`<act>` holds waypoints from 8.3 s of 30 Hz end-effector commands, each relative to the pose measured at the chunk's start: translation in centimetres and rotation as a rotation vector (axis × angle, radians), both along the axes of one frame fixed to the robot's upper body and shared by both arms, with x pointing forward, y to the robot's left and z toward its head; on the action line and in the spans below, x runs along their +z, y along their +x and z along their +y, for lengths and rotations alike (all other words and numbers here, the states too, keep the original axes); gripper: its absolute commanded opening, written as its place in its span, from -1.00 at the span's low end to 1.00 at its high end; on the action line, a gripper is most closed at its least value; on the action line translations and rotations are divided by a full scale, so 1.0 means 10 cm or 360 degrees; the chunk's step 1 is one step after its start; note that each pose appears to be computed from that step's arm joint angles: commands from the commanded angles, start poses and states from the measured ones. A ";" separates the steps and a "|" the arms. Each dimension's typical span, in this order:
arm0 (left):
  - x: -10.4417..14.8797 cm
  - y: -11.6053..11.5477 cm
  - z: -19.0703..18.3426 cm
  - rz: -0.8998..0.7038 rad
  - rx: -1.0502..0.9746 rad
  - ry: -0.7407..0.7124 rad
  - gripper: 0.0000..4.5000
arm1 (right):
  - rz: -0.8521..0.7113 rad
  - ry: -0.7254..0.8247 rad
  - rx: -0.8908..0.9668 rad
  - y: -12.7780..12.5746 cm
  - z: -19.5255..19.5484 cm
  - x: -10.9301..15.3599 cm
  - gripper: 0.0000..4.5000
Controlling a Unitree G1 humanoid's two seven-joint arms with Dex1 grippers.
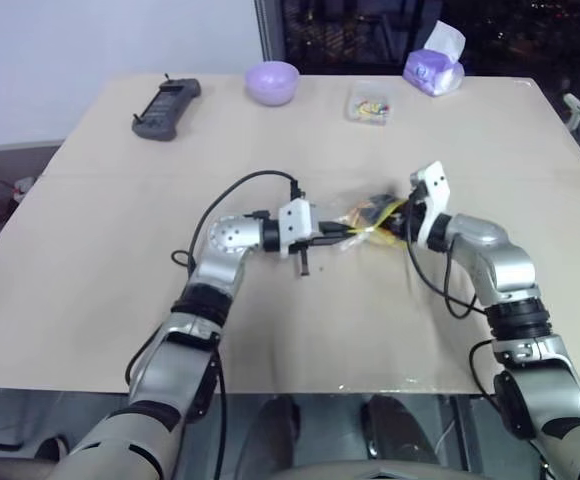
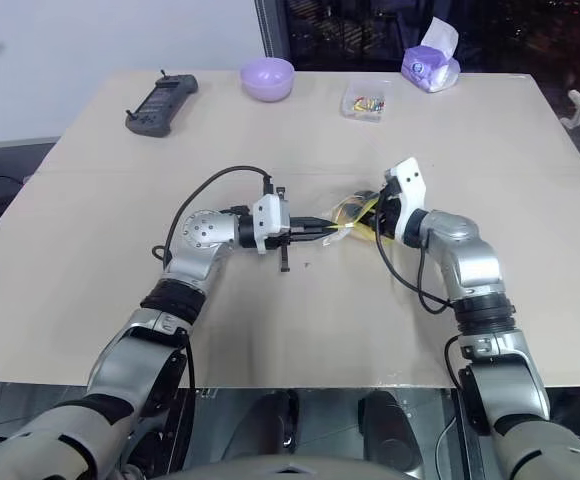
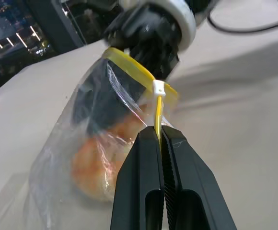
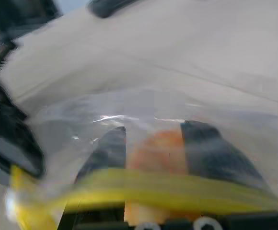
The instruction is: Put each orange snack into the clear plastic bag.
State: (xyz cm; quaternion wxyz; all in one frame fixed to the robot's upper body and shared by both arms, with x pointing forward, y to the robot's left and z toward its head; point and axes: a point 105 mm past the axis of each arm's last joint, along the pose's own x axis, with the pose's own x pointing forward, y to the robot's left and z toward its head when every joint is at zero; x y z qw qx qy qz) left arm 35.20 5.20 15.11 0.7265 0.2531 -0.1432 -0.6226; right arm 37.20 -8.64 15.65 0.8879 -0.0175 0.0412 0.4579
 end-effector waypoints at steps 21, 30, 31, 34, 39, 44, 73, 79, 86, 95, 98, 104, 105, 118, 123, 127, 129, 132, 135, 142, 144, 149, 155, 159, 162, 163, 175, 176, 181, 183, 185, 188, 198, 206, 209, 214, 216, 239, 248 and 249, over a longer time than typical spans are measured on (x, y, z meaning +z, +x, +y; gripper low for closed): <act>0.05 -0.02 0.03 -0.0014 0.0031 -0.0044 -1.00 | -0.0590 -0.1147 -0.0191 -0.05 -1.05 -0.40 -0.12; 0.03 -0.04 0.04 -0.0014 0.0029 -0.0031 -1.00 | -0.0774 -0.1145 -0.0290 0.10 -1.03 -0.29 -0.12; 0.03 -0.04 0.04 -0.0015 0.0032 -0.0032 -1.00 | -0.0785 -0.1136 -0.0279 0.10 -1.02 -0.27 -0.12; 0.02 -0.03 0.05 -0.0017 0.0043 -0.0030 -1.00 | -0.0803 -0.1090 -0.0237 0.07 -0.96 -0.25 -0.12; 0.03 0.01 0.09 -0.0025 0.0083 -0.0025 -1.00 | -0.0796 -0.1089 -0.0187 0.03 -0.96 -0.26 -0.98; 0.02 0.05 0.13 -0.0032 0.0120 -0.0012 -1.00 | -0.0805 -0.1096 -0.0180 0.03 -0.96 -0.23 -0.98; 0.29 0.32 0.18 0.0010 0.0512 -0.0382 -1.00 | -0.0741 -0.1128 -0.0170 -0.07 -1.10 0.13 -0.38; 0.24 0.21 0.13 0.0103 0.0539 -0.0431 -1.00 | -0.0530 -0.1245 0.0107 -0.39 -0.99 0.27 0.15; 0.23 0.12 0.08 0.0150 0.0535 -0.0445 -1.00 | -0.0869 -0.1006 0.0209 -0.43 -0.25 0.73 0.15; 0.23 0.06 0.05 0.0173 0.0520 -0.0428 -1.00 | -0.1079 -0.0947 0.0192 -0.32 0.31 0.72 0.15; 0.23 0.05 0.06 0.0173 0.0515 -0.0414 -1.00 | -0.1129 -0.1061 0.0174 -0.27 0.26 0.70 0.15; 0.23 0.06 0.07 0.0174 0.0517 -0.0406 -1.00 | -0.1142 -0.1116 0.0185 -0.26 0.21 0.66 -0.46; 0.24 0.06 0.07 0.0174 0.0516 -0.0407 -1.00 | -0.1138 -0.1135 0.0186 -0.25 0.20 0.63 -0.57; 0.24 0.07 0.07 0.0175 0.0517 -0.0407 -1.00 | -0.1105 -0.1180 0.0336 -0.38 0.27 0.47 -0.71; 0.24 0.07 0.07 0.0179 0.0519 -0.0408 -1.00 | -0.1096 -0.1143 0.0326 -0.39 0.27 0.51 -0.71; 0.23 0.07 0.07 0.0180 0.0514 -0.0410 -1.00 | -0.1098 -0.1164 0.0291 -0.36 0.24 0.50 -0.71; 0.23 0.06 0.06 0.0182 0.0512 -0.0410 -1.00 | -0.1110 -0.1173 0.0240 -0.32 0.22 0.51 -0.71; 0.23 0.06 0.06 0.0184 0.0510 -0.0409 -1.00 | -0.1147 -0.1156 0.0170 -0.26 0.20 0.59 -0.71; 0.23 0.06 0.06 0.0187 0.0509 -0.0406 -1.00 | -0.1162 -0.1129 0.0178 -0.28 0.22 0.62 -0.71; 0.22 0.06 0.06 0.0190 0.0509 -0.0406 -1.00 | -0.1143 -0.1155 0.0162 -0.26 0.19 0.59 -0.71; 0.22 0.06 0.06 0.0190 0.0507 -0.0404 -1.00 | -0.1130 -0.1178 0.0143 -0.23 0.17 0.56 -0.71; 0.22 0.06 0.06 0.0189 0.0506 -0.0402 -1.00 | -0.1130 -0.1176 0.0121 -0.21 0.16 0.57 -0.71; 0.22 0.06 0.06 0.0187 0.0505 -0.0399 -1.00 | -0.1130 -0.1165 0.0138 -0.23 0.18 0.56 -0.71; 0.22 0.06 0.06 0.0187 0.0505 -0.0395 -1.00 | -0.1141 -0.1147 0.0150 -0.25 0.21 0.58 -0.71; 0.22 0.06 0.06 0.0188 0.0503 -0.0393 -1.00 | -0.1149 -0.1135 0.0156 -0.26 0.22 0.60 -0.71; 0.22 0.06 0.05 0.0188 0.0503 -0.0393 -1.00 | -0.1150 -0.1134 0.0158 -0.26 0.22 0.60 -0.71; 0.21 0.05 0.05 0.0189 0.0497 -0.0393 -1.00 | -0.1142 -0.1148 0.0146 -0.25 0.21 0.58 -0.98; 0.21 0.05 0.05 0.0189 0.0497 -0.0392 -1.00 | -0.1142 -0.1153 0.0145 -0.25 0.21 0.58 -0.98; 0.21 0.07 0.08 0.0173 0.0517 -0.0381 -1.00 | -0.1127 -0.1181 0.0127 -0.23 0.15 0.56 -0.98; 0.23 0.12 0.14 0.0155 0.0563 -0.0387 -1.00 | -0.1110 -0.1202 0.0115 -0.22 0.10 0.54 -0.98; 0.28 0.28 0.29 0.0056 0.0749 -0.0401 -1.00 | -0.1084 -0.1230 0.0092 -0.21 0.02 0.51 -0.98; 0.39 0.54 0.56 -0.0092 0.1053 -0.0446 -1.00 | -0.1050 -0.1254 0.0060 -0.21 -0.06 0.47 -0.98; 0.42 0.72 0.79 -0.0239 0.1289 -0.0445 -1.00 | -0.0982 -0.1329 -0.0073 -0.16 -0.30 0.43 -0.98; 0.40 0.72 0.82 -0.0236 0.1294 -0.0454 -1.00 | -0.0825 -0.1455 -0.0206 -0.17 -0.75 0.34 -0.98; 0.42 0.72 0.83 -0.0236 0.1291 -0.0459 -1.00 | -0.0782 -0.1489 -0.0259 -0.19 -0.88 0.34 -0.98; 0.58 0.71 0.68 -0.0306 0.1194 -0.0501 -1.00 | -0.0977 -0.1411 -0.0411 -0.08 -0.84 0.61 -0.98; 0.75 0.72 0.58 -0.0414 0.1158 -0.0513 -1.00 | -0.1137 -0.1362 -0.0554 0.02 -0.82 0.83 -0.98; 0.20 -0.26 0.47 0.0425 0.0484 -0.0364 -1.00 | -0.0574 -0.1156 0.0146 -0.73 -0.53 0.26 -0.98; -0.21 -0.60 0.64 0.0809 0.0523 -0.0165 0.12 | -0.0219 -0.1212 0.0209 -0.94 -0.73 -0.15 0.19; -0.21 -0.60 0.68 0.0852 0.0541 -0.0188 0.12 | -0.0186 -0.1207 0.0228 -0.98 -0.77 -0.16 0.19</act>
